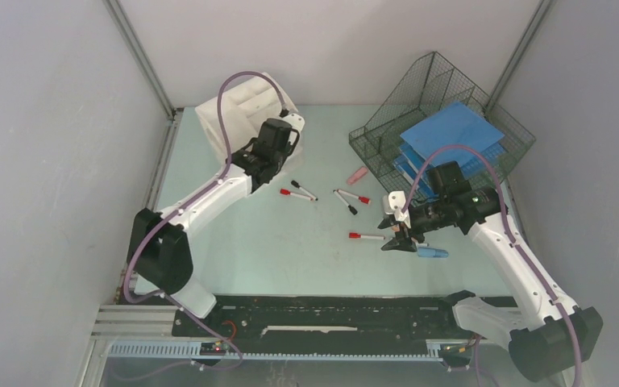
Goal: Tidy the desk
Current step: Close the drawer in the storage box.
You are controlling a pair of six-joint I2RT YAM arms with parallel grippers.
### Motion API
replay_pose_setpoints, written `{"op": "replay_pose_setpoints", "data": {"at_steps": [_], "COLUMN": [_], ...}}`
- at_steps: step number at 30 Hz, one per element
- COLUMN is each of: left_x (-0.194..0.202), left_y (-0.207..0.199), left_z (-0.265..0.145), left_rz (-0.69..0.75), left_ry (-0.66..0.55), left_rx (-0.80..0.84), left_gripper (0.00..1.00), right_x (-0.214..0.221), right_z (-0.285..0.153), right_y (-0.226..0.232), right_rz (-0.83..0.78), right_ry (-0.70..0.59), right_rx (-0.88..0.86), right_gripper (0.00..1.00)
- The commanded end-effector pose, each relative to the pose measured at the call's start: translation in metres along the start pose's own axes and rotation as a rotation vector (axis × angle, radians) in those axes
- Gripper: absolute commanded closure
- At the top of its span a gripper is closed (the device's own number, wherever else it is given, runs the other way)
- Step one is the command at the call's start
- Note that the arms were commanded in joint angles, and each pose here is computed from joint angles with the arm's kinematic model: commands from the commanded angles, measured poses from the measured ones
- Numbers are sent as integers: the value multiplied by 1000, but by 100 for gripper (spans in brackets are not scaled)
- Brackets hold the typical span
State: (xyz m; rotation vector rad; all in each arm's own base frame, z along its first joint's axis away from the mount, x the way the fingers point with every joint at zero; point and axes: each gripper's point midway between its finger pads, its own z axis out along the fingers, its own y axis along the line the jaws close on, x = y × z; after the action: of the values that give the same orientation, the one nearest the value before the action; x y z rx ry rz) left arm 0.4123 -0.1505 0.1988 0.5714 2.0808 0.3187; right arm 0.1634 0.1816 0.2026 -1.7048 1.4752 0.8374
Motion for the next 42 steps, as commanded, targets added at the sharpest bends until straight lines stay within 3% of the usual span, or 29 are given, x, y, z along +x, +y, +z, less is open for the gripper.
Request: {"op": "replay_pose_setpoints", "data": {"at_steps": [1, 4, 17, 28, 35, 38, 42], "left_x": [-22, -28, -35, -15, 0, 0, -7], "left_y": [38, 41, 15, -6, -21, -19, -1], "left_z": [4, 6, -41, -72, -61, -60, -73], "left_rz": [-2, -19, -254, -783, -1121, -1138, -998], "left_ry": [-41, -59, -276, -524, -577, -591, -589], "left_rx": [-157, -187, -5, 209, 312, 314, 251], "left_gripper": [49, 42, 41, 16, 13, 13, 12], "right_x": [-3, -3, 0, 2, 1, 0, -9], "right_z": [-3, -3, -3, 0, 1, 1, 7], "right_y": [-2, -2, -3, -2, -1, -1, -4], "right_rz": [-31, -31, -23, -15, -18, -13, 64], "right_ry": [-9, -7, 1, 2, 0, -8, -74], "right_rx": [21, 22, 22, 8, 0, -1, -21], "right_gripper": [40, 40, 40, 39, 39, 39, 40]}}
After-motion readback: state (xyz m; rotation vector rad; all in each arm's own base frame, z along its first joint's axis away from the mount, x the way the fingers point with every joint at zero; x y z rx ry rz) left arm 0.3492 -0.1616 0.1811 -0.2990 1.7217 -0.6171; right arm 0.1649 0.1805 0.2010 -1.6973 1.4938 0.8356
